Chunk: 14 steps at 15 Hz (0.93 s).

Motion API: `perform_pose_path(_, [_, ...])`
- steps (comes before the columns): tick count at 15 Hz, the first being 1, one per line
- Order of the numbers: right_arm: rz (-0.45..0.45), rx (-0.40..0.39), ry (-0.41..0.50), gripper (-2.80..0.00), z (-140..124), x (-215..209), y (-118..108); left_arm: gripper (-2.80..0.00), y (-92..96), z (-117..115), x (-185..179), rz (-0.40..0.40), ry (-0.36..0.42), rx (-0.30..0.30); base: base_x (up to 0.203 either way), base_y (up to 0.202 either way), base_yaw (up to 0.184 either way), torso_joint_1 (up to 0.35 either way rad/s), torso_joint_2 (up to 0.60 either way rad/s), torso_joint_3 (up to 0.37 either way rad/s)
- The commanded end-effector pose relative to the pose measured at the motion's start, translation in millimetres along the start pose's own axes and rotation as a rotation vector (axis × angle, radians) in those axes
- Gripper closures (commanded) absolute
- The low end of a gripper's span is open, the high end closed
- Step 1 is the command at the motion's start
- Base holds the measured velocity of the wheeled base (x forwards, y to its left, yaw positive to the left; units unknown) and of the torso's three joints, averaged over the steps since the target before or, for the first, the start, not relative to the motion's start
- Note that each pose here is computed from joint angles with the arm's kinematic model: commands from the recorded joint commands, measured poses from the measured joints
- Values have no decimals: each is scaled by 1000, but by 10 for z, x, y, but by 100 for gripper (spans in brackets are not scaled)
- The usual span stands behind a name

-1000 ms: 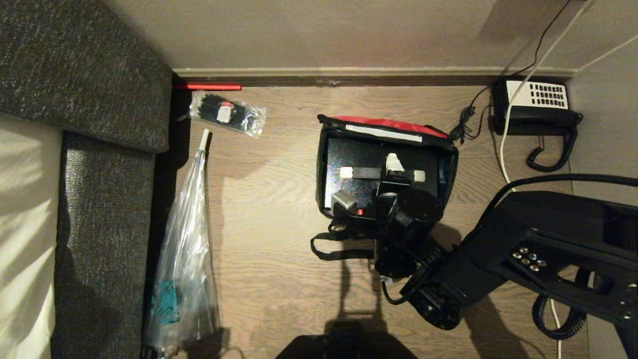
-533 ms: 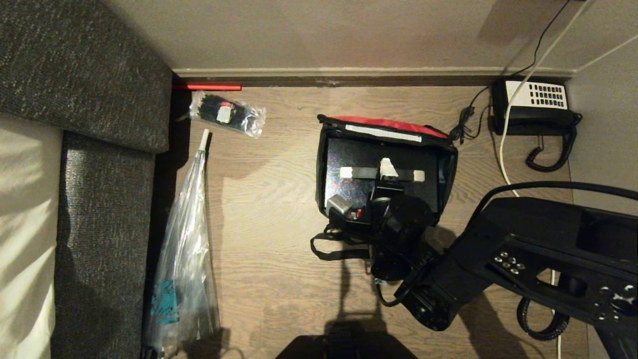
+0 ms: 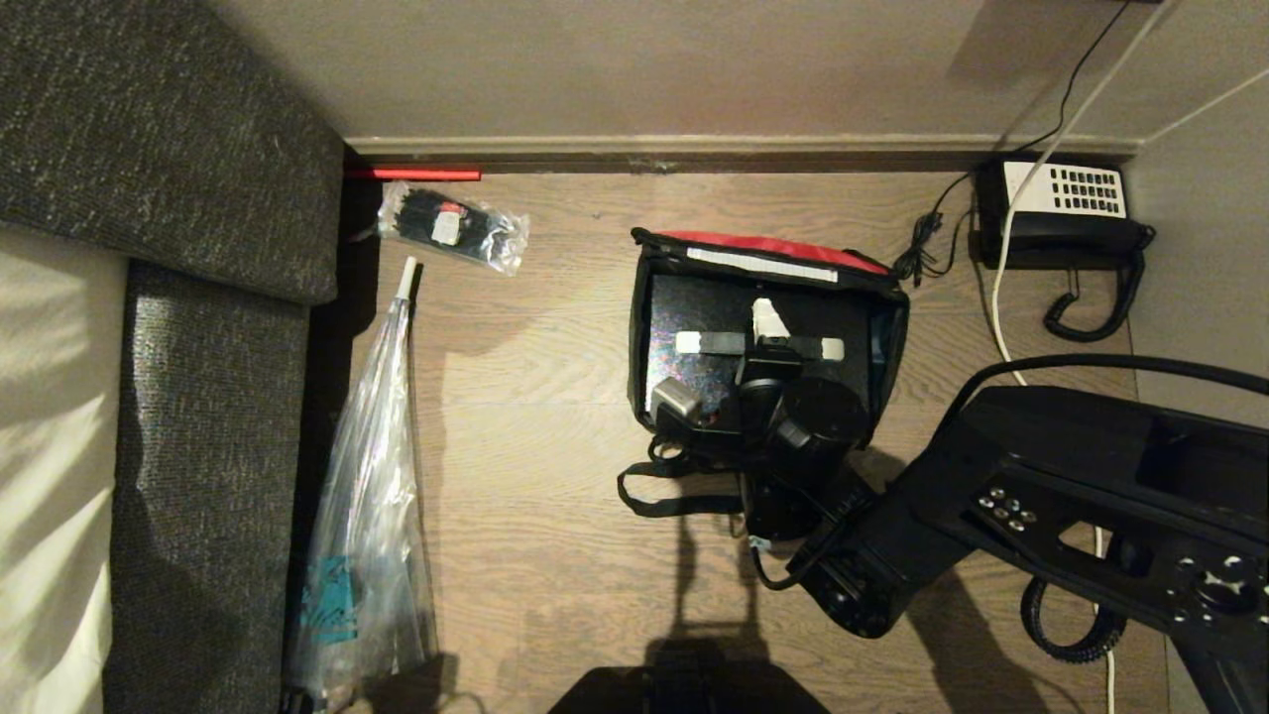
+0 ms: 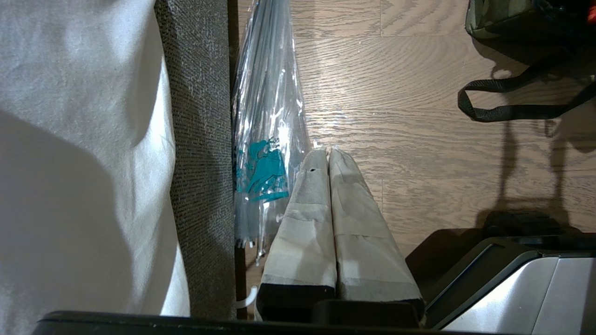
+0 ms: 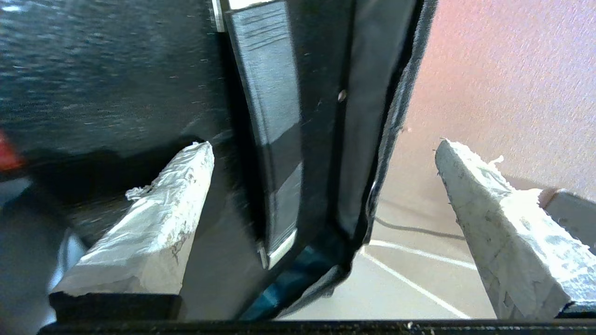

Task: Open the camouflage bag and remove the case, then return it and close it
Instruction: Grip the handle

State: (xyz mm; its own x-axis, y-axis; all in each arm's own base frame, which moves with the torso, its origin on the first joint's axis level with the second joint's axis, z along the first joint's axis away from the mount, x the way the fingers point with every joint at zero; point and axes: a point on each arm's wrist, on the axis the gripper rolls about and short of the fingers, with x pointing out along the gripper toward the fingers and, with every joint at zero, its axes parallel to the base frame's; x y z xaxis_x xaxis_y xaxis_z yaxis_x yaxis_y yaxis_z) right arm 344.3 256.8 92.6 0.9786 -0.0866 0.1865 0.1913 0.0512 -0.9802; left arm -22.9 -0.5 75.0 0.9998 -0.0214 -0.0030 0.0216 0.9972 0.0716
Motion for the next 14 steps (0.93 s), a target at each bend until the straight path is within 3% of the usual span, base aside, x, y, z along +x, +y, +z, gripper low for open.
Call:
perform_pose_path(1, [-8,-33,24,-280,-82,71,-12,0,0,-4,2,0,3,0,0,0,0,0,0,0])
perform_pose_path(5, [-31,-53,26,-280,-133,71,-183,0,0,-4,2,0,3,0,0,0,0,0,0,0])
perform_pose_path(14, [-12,-43,44,-280,-58,209,166,0,0,-4,2,0,3,0,0,0,0,0,0,0])
